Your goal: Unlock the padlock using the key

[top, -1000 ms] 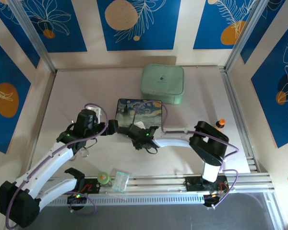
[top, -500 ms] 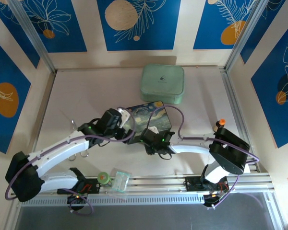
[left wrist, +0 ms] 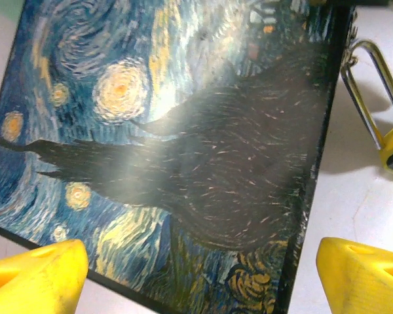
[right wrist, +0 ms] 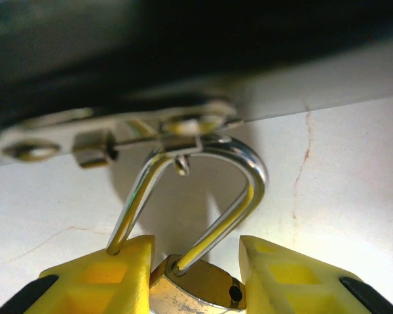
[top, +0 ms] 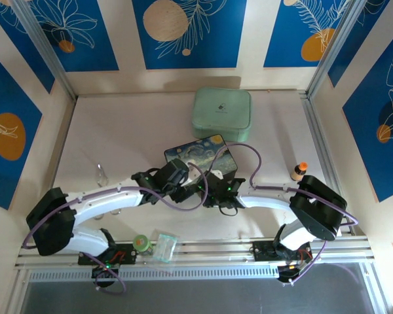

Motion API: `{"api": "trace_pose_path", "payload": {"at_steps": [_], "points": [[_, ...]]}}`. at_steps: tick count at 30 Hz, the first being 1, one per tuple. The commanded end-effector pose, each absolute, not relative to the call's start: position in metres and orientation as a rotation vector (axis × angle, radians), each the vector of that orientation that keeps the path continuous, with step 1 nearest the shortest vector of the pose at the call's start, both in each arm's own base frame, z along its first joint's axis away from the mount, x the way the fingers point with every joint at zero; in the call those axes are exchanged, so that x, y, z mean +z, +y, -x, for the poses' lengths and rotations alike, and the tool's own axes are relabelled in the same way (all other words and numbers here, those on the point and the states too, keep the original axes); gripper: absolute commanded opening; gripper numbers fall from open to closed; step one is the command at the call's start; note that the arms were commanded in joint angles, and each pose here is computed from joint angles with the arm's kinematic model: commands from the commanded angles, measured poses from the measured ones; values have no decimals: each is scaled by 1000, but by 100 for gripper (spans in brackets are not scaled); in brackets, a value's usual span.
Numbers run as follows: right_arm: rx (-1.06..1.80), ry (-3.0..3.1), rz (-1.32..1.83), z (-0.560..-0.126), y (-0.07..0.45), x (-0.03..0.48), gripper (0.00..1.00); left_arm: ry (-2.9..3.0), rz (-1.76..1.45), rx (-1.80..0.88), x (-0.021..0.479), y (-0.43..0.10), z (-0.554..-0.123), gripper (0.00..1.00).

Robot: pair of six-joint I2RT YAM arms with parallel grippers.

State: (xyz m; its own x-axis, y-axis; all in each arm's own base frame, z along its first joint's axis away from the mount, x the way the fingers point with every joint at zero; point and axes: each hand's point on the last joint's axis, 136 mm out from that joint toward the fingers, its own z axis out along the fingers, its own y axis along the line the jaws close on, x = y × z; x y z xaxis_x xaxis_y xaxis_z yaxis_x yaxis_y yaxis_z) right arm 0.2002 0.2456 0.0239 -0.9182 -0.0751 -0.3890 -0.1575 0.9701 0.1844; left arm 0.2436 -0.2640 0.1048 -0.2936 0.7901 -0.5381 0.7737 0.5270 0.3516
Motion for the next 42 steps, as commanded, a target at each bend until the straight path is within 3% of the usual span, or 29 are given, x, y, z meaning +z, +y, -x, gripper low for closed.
{"api": "trace_pose_path", "payload": {"at_steps": [1, 8, 11, 19, 34, 42], "points": [[235, 2784, 121, -191, 231, 12, 34, 2070, -1328, 150, 92, -260, -249, 88], [294, 2752, 26, -199, 232, 16, 33, 2079, -1445, 305, 62, -253, -243, 77], [416, 2693, -25, -206, 240, 20, 31, 2047, -1498, 345, 53, -252, -239, 63], [534, 2610, -164, -232, 237, 31, 29, 2026, -1550, 310, 49, -252, -229, 54], [611, 2549, -334, -265, 216, 47, 28, 2001, -1592, 256, 49, -259, -222, 48], [646, 2523, -257, -270, 228, 60, 31, 2013, -1587, 256, 44, -260, -223, 48]]}}
